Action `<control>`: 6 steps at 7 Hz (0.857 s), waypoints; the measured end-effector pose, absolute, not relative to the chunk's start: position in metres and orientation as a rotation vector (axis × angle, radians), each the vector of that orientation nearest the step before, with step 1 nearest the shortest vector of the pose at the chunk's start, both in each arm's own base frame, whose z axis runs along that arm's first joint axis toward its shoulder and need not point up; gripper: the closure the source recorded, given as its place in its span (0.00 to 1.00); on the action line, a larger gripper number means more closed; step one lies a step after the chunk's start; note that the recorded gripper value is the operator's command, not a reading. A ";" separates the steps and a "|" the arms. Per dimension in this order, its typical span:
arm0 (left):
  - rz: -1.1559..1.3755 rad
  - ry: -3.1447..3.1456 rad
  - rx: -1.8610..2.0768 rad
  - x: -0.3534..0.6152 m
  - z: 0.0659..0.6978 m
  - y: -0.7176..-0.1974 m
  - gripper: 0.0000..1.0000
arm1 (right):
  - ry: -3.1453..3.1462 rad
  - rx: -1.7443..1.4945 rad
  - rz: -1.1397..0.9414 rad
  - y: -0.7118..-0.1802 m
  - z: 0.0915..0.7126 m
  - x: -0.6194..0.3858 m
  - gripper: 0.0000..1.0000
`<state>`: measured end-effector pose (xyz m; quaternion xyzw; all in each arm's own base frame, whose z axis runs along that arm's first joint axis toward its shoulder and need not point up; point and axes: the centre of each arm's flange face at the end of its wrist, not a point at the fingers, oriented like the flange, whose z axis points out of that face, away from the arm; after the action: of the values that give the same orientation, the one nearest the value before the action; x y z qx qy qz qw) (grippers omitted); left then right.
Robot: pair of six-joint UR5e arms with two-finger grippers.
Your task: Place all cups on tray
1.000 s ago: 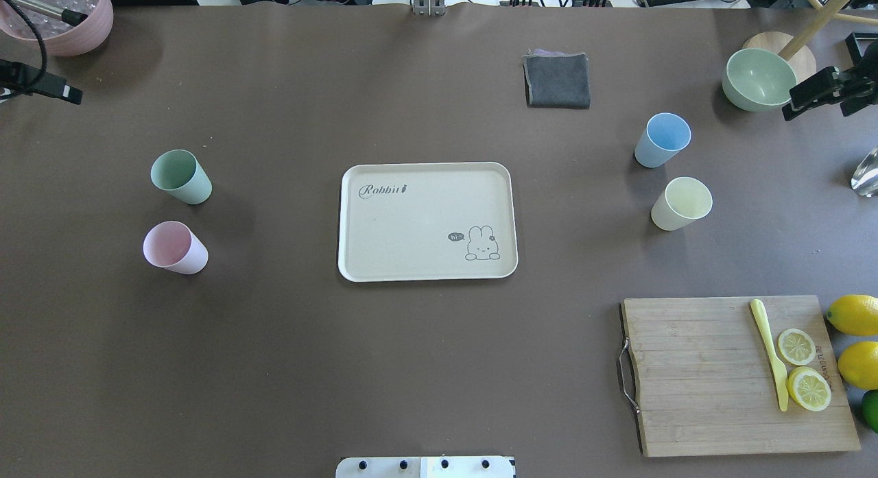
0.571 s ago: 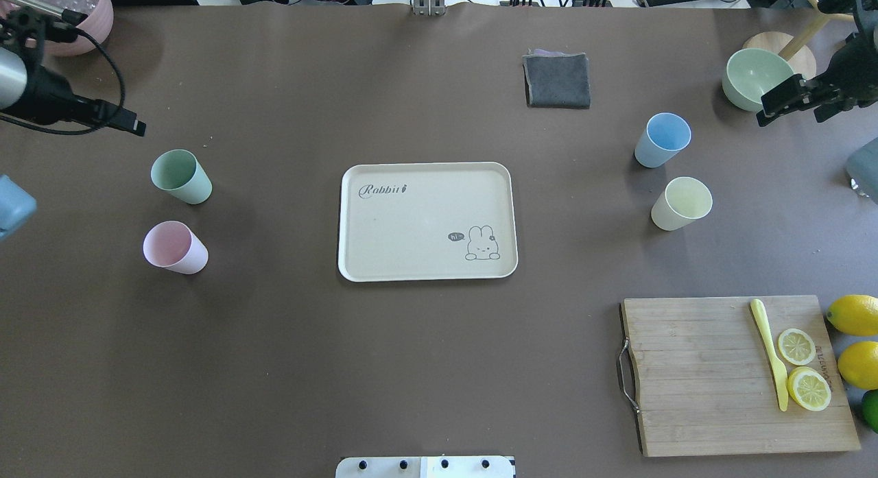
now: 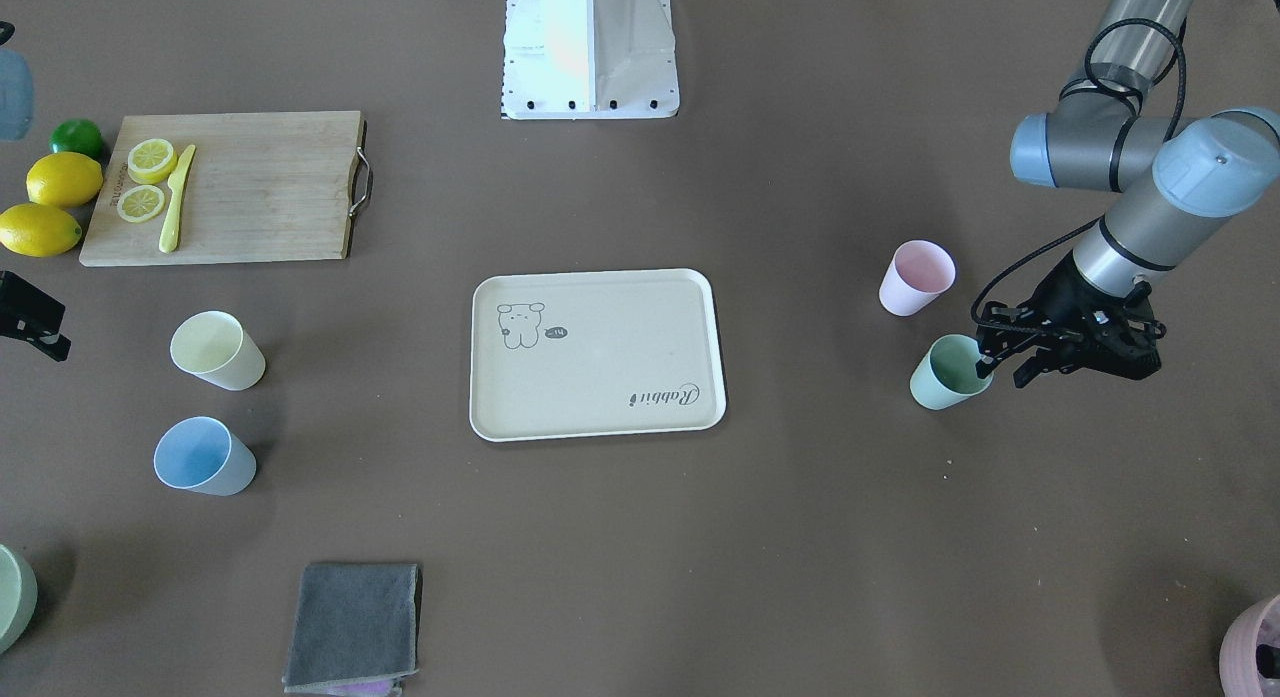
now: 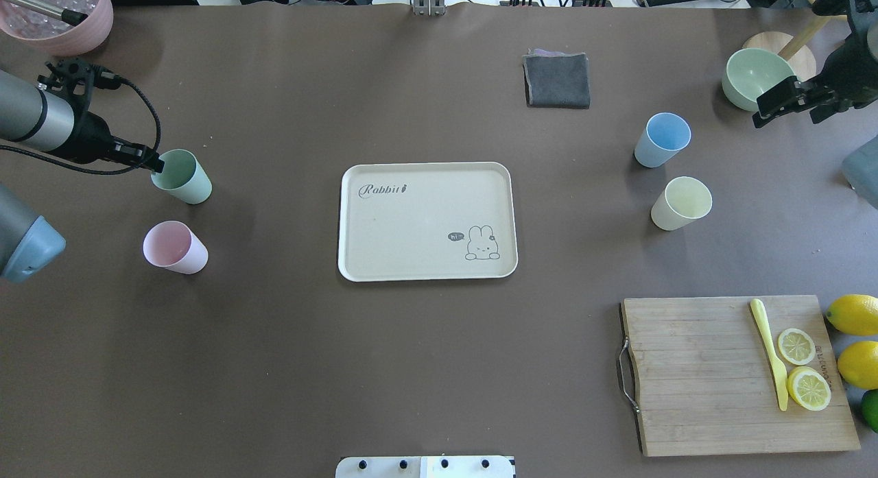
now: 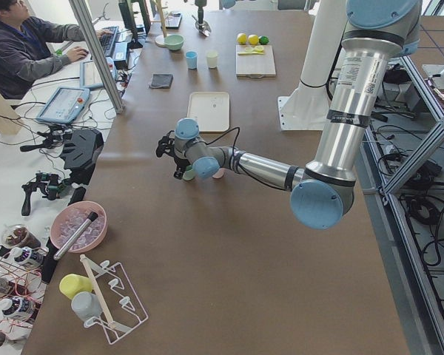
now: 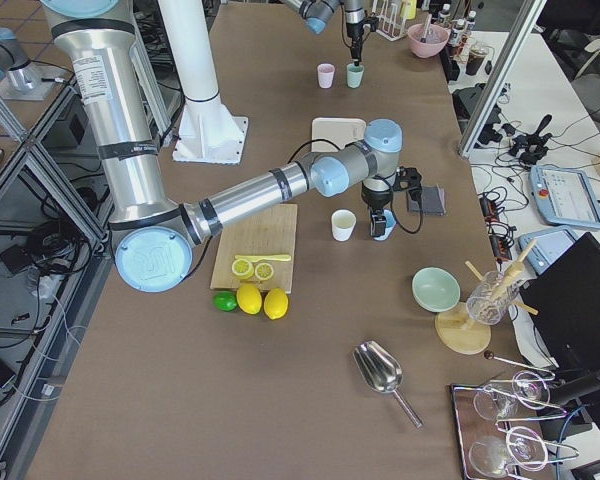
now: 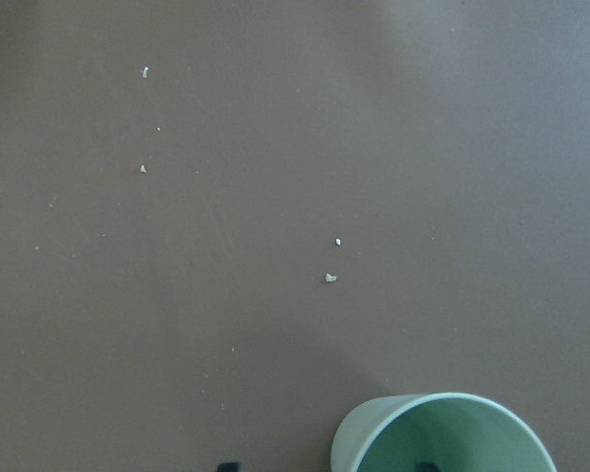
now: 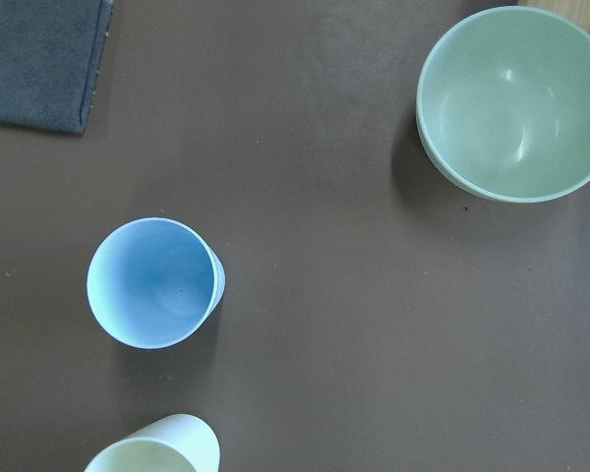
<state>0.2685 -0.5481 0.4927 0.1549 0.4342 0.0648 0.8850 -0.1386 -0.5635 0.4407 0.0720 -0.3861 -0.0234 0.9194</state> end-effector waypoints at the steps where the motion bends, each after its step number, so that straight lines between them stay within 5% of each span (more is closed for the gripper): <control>1: 0.136 0.904 0.324 0.266 0.494 -0.544 1.00 | -0.794 0.148 -0.047 -0.563 0.440 -0.139 0.00; 6: 0.157 0.945 0.355 0.269 0.452 -0.537 1.00 | -0.792 0.148 -0.047 -0.564 0.441 -0.139 0.00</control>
<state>0.2693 -0.5371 0.4519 0.1700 0.4521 0.0754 0.8724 -0.1386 -0.5637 0.4413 0.0718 -0.3853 -0.0229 0.9197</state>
